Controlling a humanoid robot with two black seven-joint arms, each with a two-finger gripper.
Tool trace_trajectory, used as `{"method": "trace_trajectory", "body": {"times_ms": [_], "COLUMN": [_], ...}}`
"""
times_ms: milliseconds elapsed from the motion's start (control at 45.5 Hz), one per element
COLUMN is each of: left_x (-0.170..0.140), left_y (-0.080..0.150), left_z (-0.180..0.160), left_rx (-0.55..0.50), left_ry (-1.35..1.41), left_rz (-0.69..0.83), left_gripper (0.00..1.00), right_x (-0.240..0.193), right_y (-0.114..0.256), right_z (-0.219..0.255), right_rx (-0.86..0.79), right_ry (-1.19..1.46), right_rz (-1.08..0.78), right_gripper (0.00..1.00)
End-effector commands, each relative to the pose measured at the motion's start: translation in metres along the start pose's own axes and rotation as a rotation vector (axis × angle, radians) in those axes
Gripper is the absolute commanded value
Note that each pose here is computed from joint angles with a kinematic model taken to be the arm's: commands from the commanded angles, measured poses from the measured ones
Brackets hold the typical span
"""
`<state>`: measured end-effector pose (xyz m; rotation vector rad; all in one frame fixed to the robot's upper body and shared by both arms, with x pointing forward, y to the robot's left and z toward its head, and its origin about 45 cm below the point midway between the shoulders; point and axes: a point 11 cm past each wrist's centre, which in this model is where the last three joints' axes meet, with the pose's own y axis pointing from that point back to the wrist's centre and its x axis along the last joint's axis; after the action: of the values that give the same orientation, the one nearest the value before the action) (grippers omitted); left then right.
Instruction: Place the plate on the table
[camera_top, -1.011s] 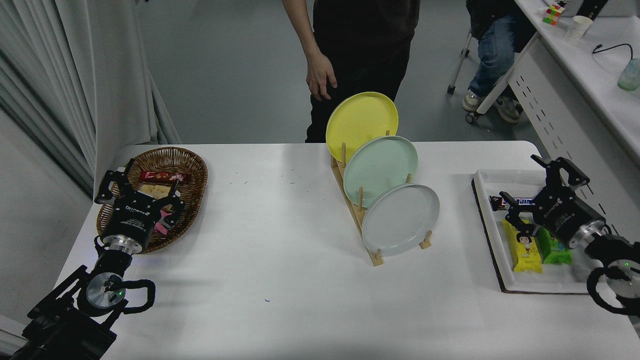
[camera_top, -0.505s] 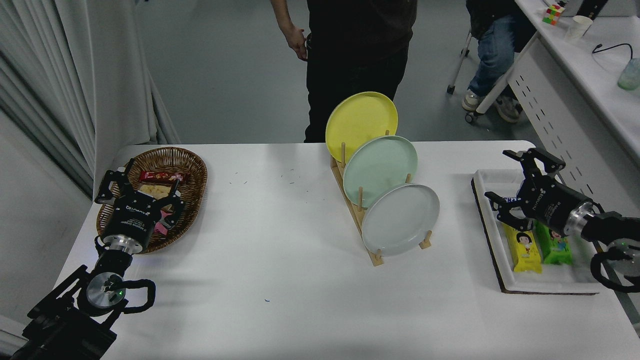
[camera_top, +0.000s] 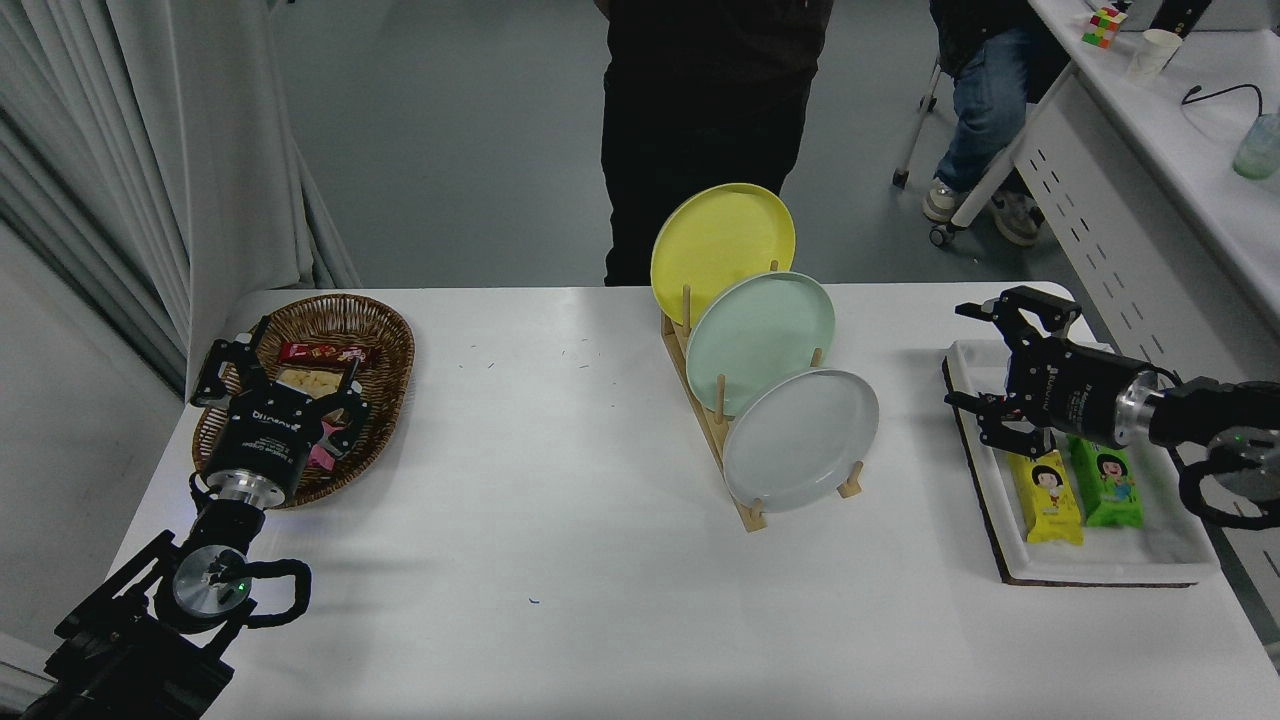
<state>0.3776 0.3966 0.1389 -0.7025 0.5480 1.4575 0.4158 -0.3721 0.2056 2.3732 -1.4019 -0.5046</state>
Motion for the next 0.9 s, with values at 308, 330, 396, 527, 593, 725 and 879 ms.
{"method": "trace_trajectory", "body": {"times_ms": [308, 330, 396, 527, 593, 725, 879], "left_x": [0.0, 0.0, 0.0, 0.0, 0.0, 0.0, 0.0], "left_y": [0.0, 0.0, 0.0, 0.0, 0.0, 0.0, 0.0], "left_z": [0.0, -0.001, 0.0, 0.0, 0.0, -0.001, 0.0], "left_rx": [0.0, 0.001, 0.0, 0.0, 0.0, 0.001, 0.0], "left_ry": [0.0, 0.001, 0.0, 0.0, 0.0, 0.001, 0.0], "left_rz": [0.0, 0.0, 0.0, 0.0, 0.0, 0.0, 0.0], "left_gripper": [0.98, 0.98, 0.98, 0.98, 0.98, 0.98, 0.98], "right_x": [-0.028, -0.029, -0.031, -0.034, -0.034, -0.038, -0.052], "right_y": [-0.001, -0.001, -0.001, 0.0, 0.0, -0.006, -0.013], "right_z": [-0.032, -0.032, -0.03, -0.028, -0.026, -0.028, -0.032], "right_rx": [-0.091, -0.091, -0.094, -0.104, -0.106, -0.1, -0.115], "right_ry": [0.157, 0.157, 0.15, 0.14, 0.138, 0.145, 0.175], "right_rz": [-0.211, -0.213, -0.232, -0.26, -0.258, -0.255, -0.269], "right_gripper": [1.0, 1.0, 1.0, 1.0, 1.0, 1.0, 1.0]}}
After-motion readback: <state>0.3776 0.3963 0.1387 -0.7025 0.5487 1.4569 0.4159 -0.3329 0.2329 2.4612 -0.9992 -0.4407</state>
